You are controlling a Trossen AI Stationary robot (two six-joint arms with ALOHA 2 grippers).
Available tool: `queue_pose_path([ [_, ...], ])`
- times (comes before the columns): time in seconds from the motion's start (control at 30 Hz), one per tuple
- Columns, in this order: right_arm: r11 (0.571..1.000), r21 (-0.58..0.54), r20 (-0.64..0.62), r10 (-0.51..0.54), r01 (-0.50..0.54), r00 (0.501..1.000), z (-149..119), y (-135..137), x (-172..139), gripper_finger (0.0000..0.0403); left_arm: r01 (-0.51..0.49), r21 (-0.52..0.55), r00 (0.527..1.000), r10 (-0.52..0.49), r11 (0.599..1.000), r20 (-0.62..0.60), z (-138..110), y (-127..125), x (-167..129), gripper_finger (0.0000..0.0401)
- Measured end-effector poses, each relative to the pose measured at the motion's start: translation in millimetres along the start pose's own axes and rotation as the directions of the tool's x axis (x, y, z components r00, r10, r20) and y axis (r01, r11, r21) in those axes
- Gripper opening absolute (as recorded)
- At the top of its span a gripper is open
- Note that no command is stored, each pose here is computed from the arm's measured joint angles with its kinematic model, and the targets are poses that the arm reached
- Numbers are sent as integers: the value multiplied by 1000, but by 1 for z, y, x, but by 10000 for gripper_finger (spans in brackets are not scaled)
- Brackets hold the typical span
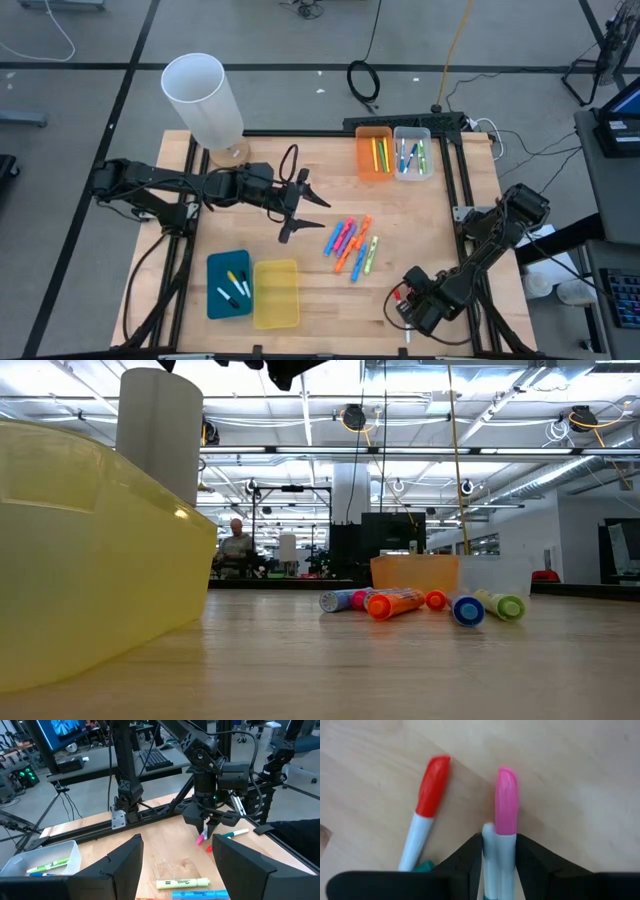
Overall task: Pick & Place Markers
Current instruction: Put the white and pink highlighter pen into the blue bin
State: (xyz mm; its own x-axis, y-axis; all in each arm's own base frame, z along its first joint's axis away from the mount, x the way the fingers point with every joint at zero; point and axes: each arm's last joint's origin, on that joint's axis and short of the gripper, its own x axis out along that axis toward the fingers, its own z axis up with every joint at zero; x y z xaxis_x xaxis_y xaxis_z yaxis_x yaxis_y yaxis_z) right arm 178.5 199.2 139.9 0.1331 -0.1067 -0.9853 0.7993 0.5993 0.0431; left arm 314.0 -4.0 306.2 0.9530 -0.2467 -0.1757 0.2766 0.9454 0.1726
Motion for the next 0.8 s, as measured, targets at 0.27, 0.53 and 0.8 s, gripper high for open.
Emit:
queue_pose_path([
  [0.27, 998, -59, 14, -12, 13, 1000, 21, 3, 4, 100, 2, -2, 1000, -2, 1000, -7, -1, 0, 0, 241],
  [0.53, 993, -110, -2, -35, 35, 999, 34, 1, 9, 64, 2, -3, 1000, -2, 1000, -7, -1, 0, 0, 241],
  [0.8, 991, -121, -39, -63, 57, 997, 32, -11, 22, 29, 1, -40, 1000, -1, 999, 3, 0, 0, 0, 241],
])
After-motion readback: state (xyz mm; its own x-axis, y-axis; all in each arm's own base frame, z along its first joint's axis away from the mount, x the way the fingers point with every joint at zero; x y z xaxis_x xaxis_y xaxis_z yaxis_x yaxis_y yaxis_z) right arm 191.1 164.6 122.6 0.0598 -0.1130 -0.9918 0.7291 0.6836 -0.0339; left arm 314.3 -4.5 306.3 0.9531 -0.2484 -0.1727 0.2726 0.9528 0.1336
